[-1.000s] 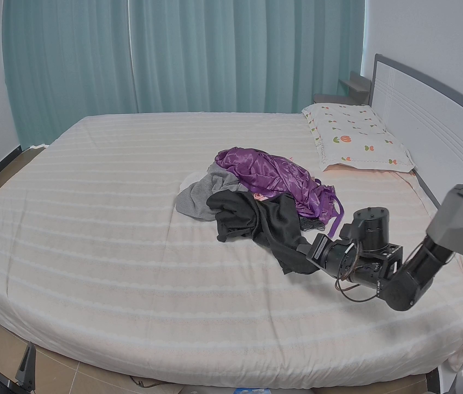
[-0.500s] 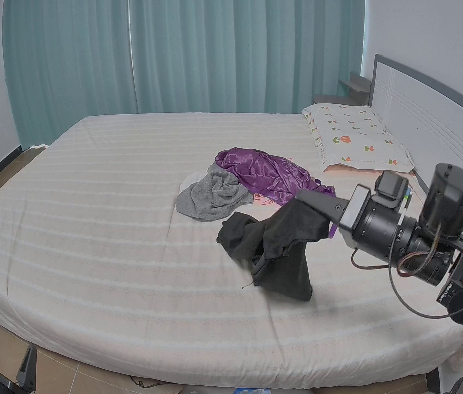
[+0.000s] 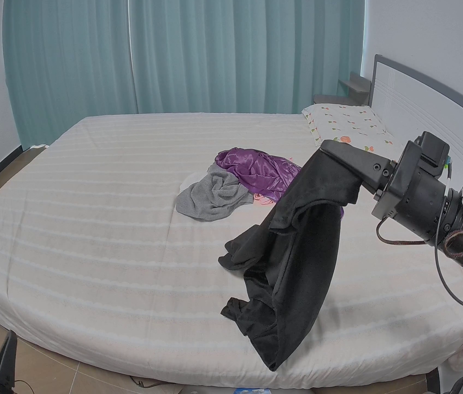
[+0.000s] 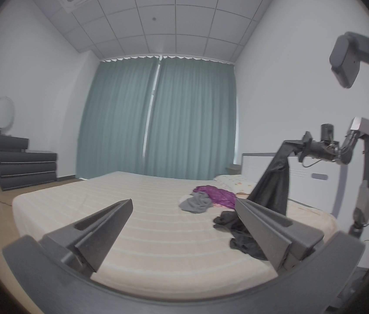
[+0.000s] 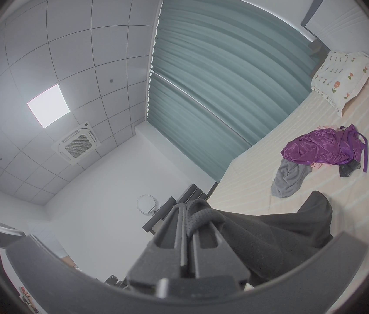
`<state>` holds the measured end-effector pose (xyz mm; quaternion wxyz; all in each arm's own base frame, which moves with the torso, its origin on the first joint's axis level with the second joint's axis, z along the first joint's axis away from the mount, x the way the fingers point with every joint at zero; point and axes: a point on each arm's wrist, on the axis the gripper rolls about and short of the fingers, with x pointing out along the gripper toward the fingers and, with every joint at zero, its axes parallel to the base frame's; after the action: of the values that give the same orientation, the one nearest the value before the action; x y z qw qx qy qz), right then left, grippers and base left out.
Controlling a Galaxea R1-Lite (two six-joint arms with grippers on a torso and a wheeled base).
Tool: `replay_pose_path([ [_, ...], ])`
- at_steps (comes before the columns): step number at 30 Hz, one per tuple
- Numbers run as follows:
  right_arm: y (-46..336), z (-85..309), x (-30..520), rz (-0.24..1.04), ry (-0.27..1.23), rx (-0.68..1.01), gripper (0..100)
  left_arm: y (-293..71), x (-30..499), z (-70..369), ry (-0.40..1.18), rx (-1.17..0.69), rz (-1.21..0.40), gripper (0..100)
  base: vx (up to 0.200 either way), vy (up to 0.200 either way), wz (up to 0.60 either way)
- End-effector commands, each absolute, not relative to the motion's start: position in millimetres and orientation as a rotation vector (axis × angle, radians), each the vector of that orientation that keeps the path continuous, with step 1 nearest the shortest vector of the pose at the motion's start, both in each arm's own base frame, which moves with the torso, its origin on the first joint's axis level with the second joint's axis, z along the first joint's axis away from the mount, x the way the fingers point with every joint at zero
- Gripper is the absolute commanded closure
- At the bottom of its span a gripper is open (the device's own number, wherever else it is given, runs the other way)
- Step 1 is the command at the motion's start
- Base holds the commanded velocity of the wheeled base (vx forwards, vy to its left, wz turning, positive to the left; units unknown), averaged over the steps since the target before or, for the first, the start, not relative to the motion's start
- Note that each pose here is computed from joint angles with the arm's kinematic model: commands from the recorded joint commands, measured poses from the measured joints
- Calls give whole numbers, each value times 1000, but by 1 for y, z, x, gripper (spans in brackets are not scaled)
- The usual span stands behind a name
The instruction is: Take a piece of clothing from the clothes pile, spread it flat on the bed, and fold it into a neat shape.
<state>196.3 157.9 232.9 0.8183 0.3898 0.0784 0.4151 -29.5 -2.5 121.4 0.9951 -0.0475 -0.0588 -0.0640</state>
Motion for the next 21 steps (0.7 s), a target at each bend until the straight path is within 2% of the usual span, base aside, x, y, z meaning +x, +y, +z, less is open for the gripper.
replay_pose_path([
  [1, 155, 241, 193, 908, 143, 833, 100, -6, -6, 130, 96, -126, -294, 0, 0, 0, 0],
  [6, 156, 241, 193, 910, 125, 791, 100, -10, 34, 133, 336, -159, -394, 0, 0, 0, 0],
  [14, 158, 244, 196, 914, 111, 786, 100, -25, 80, 127, 545, -157, -544, 0, 0, 0, 0],
  [21, 156, 240, 203, 886, 119, 785, 100, -53, 131, 104, 774, -126, -631, 0, 0, 0, 0],
])
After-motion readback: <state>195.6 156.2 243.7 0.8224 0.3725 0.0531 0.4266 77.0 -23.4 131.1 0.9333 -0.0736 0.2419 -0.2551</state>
